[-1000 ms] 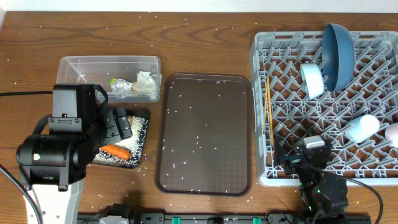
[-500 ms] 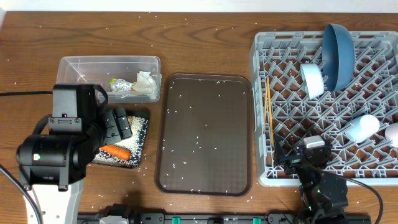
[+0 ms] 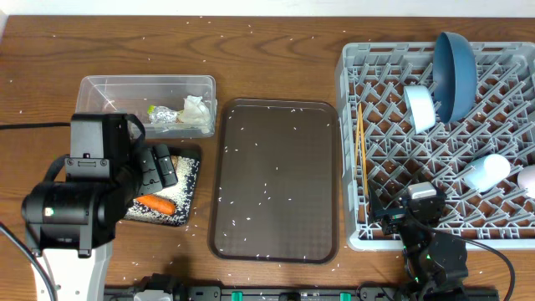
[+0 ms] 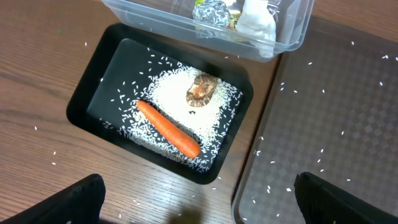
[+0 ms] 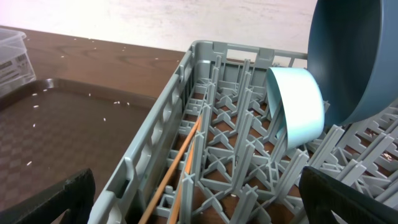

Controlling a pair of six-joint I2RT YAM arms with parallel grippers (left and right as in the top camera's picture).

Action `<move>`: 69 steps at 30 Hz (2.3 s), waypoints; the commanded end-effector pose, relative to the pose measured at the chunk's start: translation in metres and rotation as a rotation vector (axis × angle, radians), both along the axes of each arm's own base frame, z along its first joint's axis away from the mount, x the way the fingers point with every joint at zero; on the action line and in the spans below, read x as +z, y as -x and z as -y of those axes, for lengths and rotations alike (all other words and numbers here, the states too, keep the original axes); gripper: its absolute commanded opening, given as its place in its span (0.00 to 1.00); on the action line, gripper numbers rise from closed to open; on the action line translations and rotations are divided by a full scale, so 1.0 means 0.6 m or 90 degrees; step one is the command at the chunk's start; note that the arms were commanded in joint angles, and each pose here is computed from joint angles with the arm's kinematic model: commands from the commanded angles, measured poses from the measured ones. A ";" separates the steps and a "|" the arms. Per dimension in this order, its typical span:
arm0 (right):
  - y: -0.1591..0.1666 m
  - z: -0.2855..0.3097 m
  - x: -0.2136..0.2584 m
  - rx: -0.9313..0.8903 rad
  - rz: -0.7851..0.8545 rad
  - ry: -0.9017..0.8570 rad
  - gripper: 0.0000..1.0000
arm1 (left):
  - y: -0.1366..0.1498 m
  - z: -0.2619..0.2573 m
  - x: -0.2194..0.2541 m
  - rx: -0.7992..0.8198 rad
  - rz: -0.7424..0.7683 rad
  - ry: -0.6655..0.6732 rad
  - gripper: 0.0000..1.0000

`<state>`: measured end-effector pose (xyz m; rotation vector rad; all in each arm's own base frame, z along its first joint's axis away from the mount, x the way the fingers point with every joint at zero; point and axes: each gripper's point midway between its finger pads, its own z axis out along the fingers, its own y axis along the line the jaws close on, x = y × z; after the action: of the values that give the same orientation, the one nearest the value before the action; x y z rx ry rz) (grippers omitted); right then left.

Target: Sort waste into correct bins and load items into the dishwasher rack

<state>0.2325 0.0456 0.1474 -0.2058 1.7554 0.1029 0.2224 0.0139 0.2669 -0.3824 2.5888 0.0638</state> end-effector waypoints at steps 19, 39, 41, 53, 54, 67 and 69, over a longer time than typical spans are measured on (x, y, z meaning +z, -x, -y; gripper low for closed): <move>-0.001 0.003 -0.001 -0.003 0.004 0.009 0.99 | -0.006 0.030 0.121 -0.133 0.549 -0.045 0.98; -0.001 0.003 -0.001 -0.002 0.004 0.009 0.99 | 0.004 0.041 -0.040 -0.153 0.674 -0.039 0.98; -0.001 0.003 -0.001 -0.003 0.004 0.009 0.99 | -0.005 0.041 -0.063 -0.152 0.662 -0.039 0.98; -0.001 0.003 -0.001 -0.002 0.004 0.009 0.98 | -0.034 0.042 -0.168 -0.153 0.615 -0.034 0.98; -0.001 0.003 -0.001 -0.002 0.004 0.009 0.99 | -0.034 0.042 -0.173 -0.154 0.611 -0.034 0.98; -0.001 0.003 -0.001 -0.002 0.004 0.009 0.99 | -0.036 0.042 -0.214 -0.154 0.573 -0.031 0.98; -0.001 0.003 -0.001 -0.002 0.004 0.009 0.99 | -0.036 0.042 -0.214 -0.154 0.572 -0.031 0.98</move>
<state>0.2327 0.0459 0.1466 -0.2072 1.7552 0.1040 0.2440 -0.0116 0.1538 -0.0554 1.6813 -0.1218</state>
